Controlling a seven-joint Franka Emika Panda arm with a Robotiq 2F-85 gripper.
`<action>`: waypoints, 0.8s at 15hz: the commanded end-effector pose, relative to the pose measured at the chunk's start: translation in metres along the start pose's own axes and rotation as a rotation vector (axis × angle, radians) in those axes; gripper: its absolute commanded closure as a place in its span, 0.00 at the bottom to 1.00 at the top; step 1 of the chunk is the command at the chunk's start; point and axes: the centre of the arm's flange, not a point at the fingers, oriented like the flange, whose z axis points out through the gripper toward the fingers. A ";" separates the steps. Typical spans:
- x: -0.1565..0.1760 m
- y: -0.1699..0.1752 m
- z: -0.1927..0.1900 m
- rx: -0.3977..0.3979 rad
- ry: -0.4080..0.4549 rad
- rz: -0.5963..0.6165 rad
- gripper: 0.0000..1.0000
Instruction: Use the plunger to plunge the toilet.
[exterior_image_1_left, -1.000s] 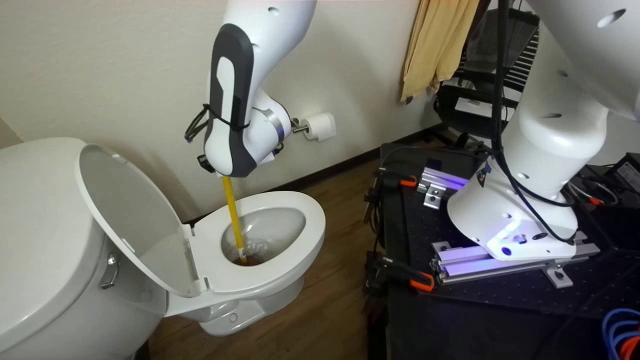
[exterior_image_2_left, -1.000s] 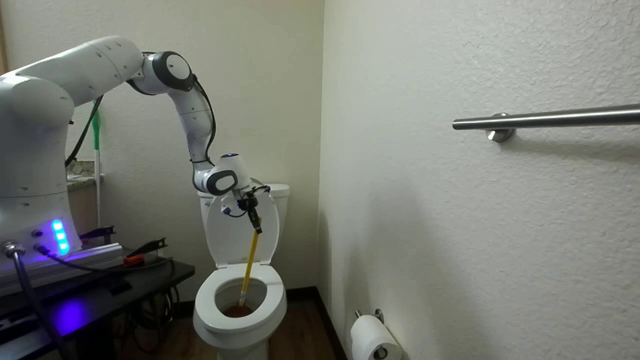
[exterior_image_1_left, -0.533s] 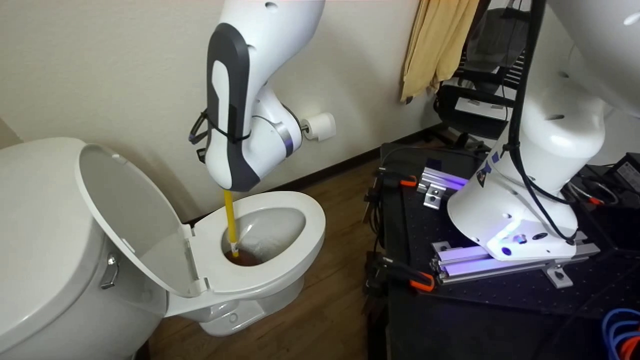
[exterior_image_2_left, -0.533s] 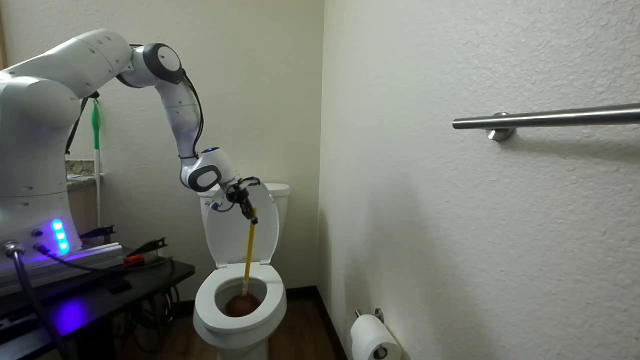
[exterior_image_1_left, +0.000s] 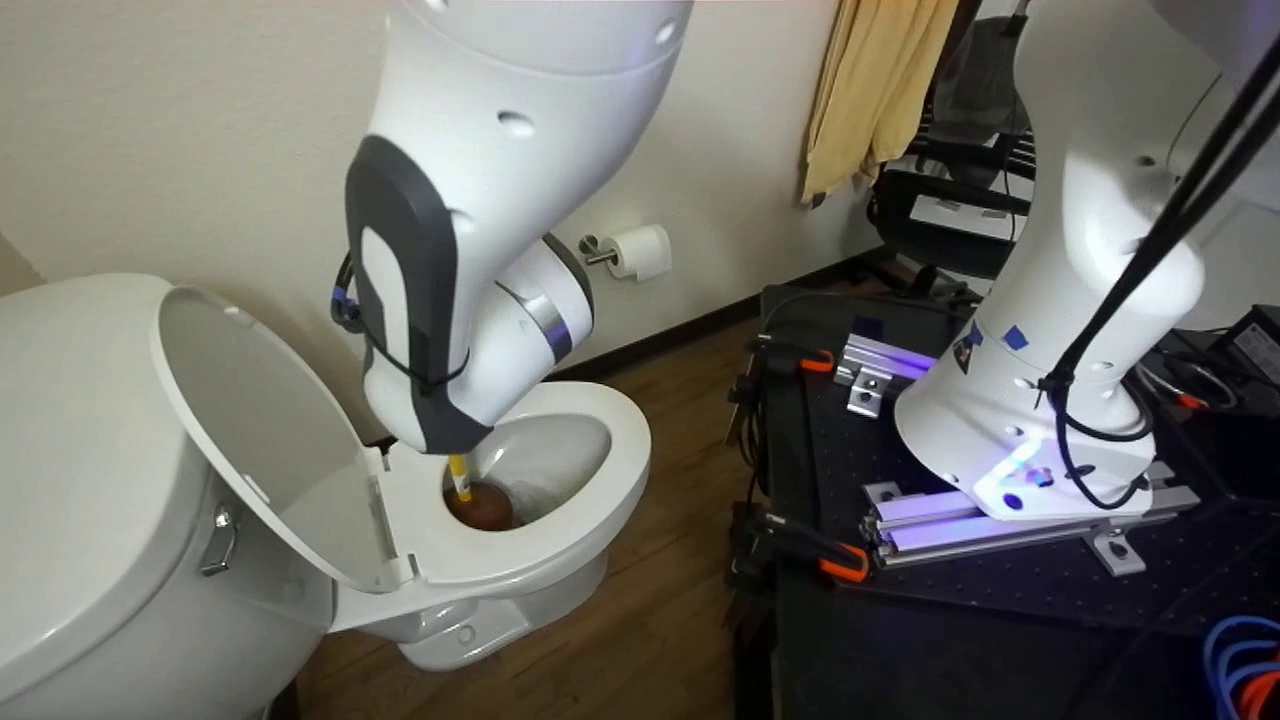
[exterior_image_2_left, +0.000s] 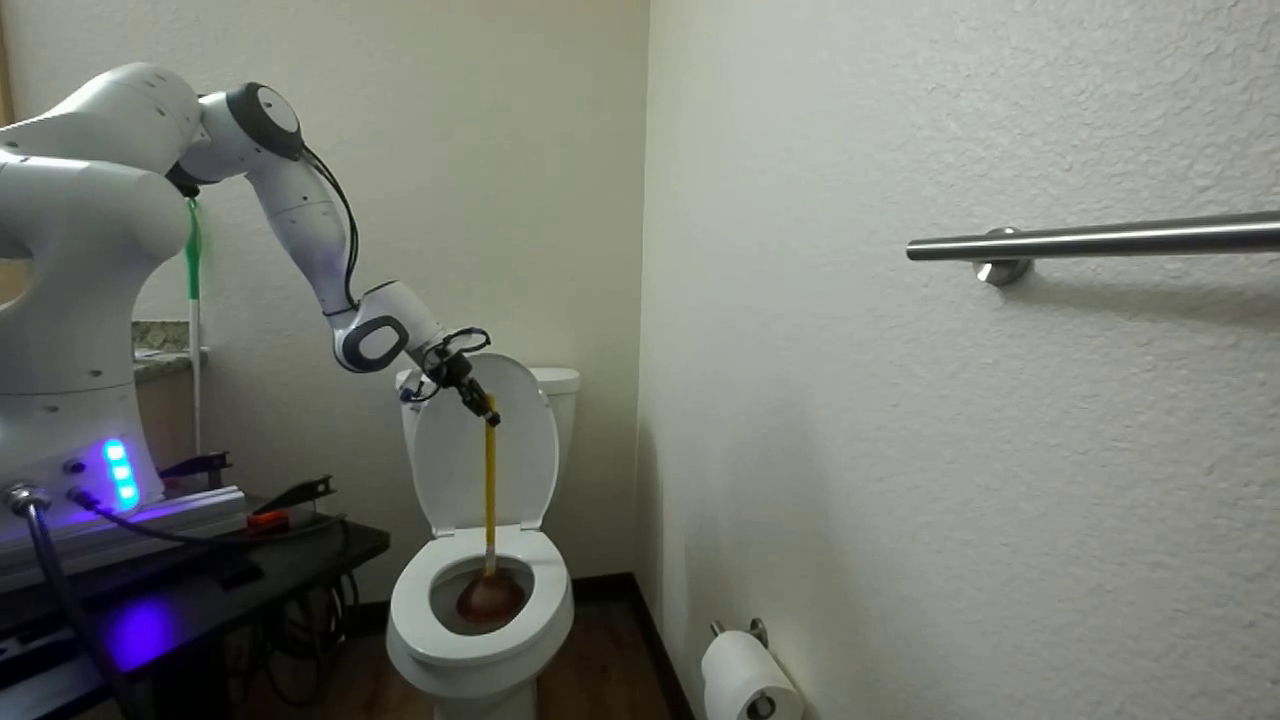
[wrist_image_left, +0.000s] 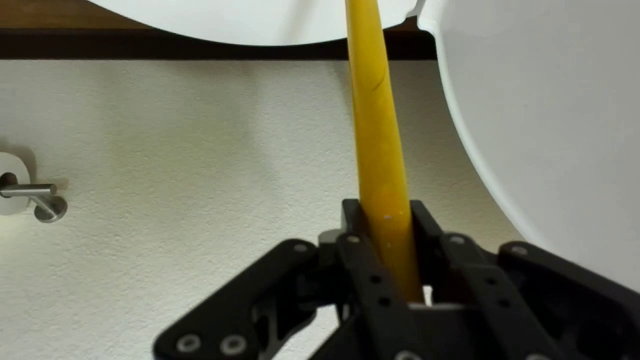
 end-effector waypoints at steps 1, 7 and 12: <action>-0.025 -0.029 0.034 -0.029 -0.079 -0.077 0.94; -0.023 -0.071 0.101 -0.086 -0.182 -0.184 0.94; 0.023 -0.053 0.076 -0.064 -0.136 -0.089 0.94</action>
